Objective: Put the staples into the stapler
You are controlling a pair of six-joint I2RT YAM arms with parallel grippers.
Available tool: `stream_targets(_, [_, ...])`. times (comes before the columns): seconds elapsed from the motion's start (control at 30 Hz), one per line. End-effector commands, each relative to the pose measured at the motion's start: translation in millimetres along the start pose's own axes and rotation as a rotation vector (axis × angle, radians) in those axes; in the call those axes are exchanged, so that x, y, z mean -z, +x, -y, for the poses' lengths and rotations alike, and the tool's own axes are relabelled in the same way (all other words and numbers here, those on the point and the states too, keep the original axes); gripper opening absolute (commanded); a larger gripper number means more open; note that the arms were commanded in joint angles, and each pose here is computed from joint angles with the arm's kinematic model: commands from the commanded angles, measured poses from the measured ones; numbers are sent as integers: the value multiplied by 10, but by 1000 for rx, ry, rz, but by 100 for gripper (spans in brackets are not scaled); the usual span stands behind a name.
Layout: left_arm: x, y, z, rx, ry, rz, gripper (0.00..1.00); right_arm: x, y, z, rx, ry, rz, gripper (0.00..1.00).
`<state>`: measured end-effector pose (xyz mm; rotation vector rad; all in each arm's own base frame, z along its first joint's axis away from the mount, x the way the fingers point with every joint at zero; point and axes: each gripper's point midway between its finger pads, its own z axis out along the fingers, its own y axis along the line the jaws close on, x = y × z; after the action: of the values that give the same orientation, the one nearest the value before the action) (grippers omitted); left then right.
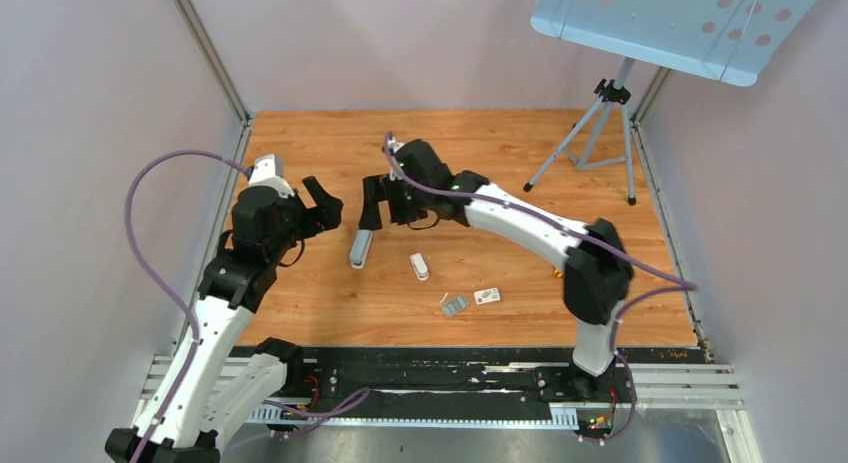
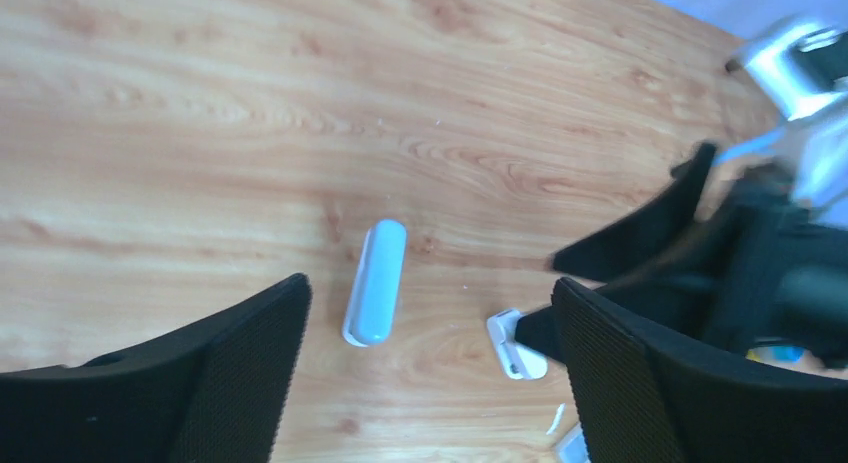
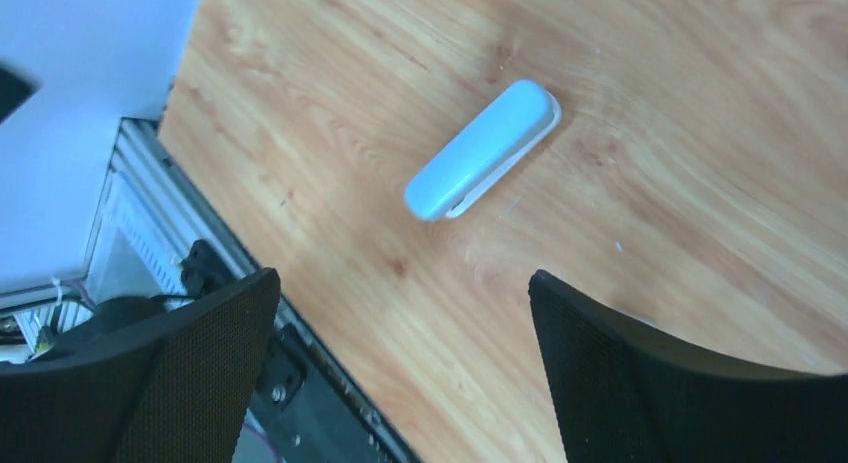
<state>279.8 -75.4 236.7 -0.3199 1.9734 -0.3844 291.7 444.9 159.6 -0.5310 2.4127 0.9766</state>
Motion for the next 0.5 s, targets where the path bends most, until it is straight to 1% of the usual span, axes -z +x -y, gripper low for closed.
stream_targets(0.0, [341, -52, 130, -114, 84, -54, 99, 873, -92, -2, 122, 71, 106, 100])
stream_targets(0.07, [445, -69, 277, -125, 167, -60, 100, 1176, -3, 67, 148, 109, 137, 100])
stream_targets(0.1, [498, -50, 360, -130, 222, -64, 100, 1405, 12, 62, 164, 122, 173, 100])
stream_targets(0.17, [577, 24, 495, -130, 318, -82, 100, 1671, 165, 187, 178, 174, 192, 100])
stream_targets(0.3, [737, 158, 756, -93, 506, -109, 100, 2177, 422, 461, 172, 277, 270, 100])
stream_targets(0.37, [813, 195, 843, -75, 573, -113, 100, 2384, 560, 576, 163, 311, 304, 100])
stream_targets(0.47, [882, 225, 879, -78, 618, -103, 100, 2632, 771, 721, 138, 335, 360, 100])
